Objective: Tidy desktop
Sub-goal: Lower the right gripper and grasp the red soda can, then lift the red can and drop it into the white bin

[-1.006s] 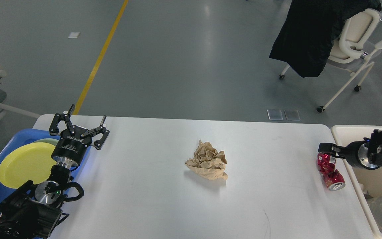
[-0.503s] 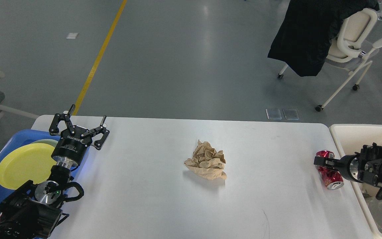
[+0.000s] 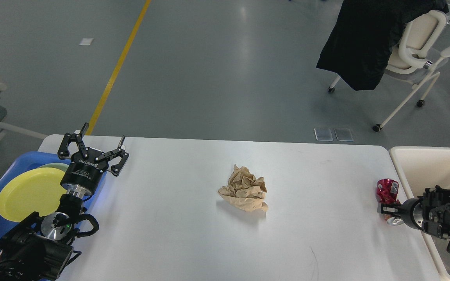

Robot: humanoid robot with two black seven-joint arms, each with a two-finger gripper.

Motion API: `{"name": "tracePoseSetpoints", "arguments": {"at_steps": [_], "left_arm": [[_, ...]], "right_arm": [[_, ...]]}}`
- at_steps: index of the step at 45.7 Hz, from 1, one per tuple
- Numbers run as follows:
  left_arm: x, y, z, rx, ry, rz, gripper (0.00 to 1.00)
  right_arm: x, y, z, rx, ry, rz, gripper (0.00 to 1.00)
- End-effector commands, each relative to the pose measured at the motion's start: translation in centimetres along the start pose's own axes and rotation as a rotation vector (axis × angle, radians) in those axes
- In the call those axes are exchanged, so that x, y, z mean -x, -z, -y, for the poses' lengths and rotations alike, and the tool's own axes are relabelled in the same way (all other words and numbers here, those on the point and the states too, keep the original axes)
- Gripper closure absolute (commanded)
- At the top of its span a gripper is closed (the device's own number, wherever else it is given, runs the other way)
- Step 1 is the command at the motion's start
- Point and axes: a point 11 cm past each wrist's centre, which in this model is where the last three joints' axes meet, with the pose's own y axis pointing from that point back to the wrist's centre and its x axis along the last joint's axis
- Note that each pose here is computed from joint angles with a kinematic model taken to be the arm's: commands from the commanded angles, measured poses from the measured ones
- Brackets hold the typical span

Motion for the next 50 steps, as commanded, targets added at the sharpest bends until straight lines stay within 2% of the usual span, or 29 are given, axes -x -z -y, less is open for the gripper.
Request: {"name": "tracePoseSetpoints", "arguments": {"at_steps": [1, 24, 33, 40, 50], "left_arm": [[0.0, 0.0, 0.0, 0.0, 0.001, 0.0, 0.0], [0.0, 0.0, 0.0, 0.0, -0.001, 0.0, 0.0], [0.0, 0.0, 0.0, 0.0, 0.001, 0.0, 0.0], [0.0, 0.0, 0.0, 0.0, 0.001, 0.0, 0.0], [0.0, 0.0, 0.0, 0.0, 0.001, 0.0, 0.0]], "right_arm": [[0.0, 0.0, 0.0, -0.001, -0.003, 0.002, 1.0], [-0.8, -0.3, -0.4, 0.004, -0.018, 0.007, 1.0], [-4.0, -0.3, -2.1, -0.012, -0.048, 0.042, 1.0], [-8.5, 2.5, -6.0, -0.098, -0.058, 0.096, 1.0], [-14.9, 12.3, -16.2, -0.344, 0.047, 0.073, 1.0]]}}
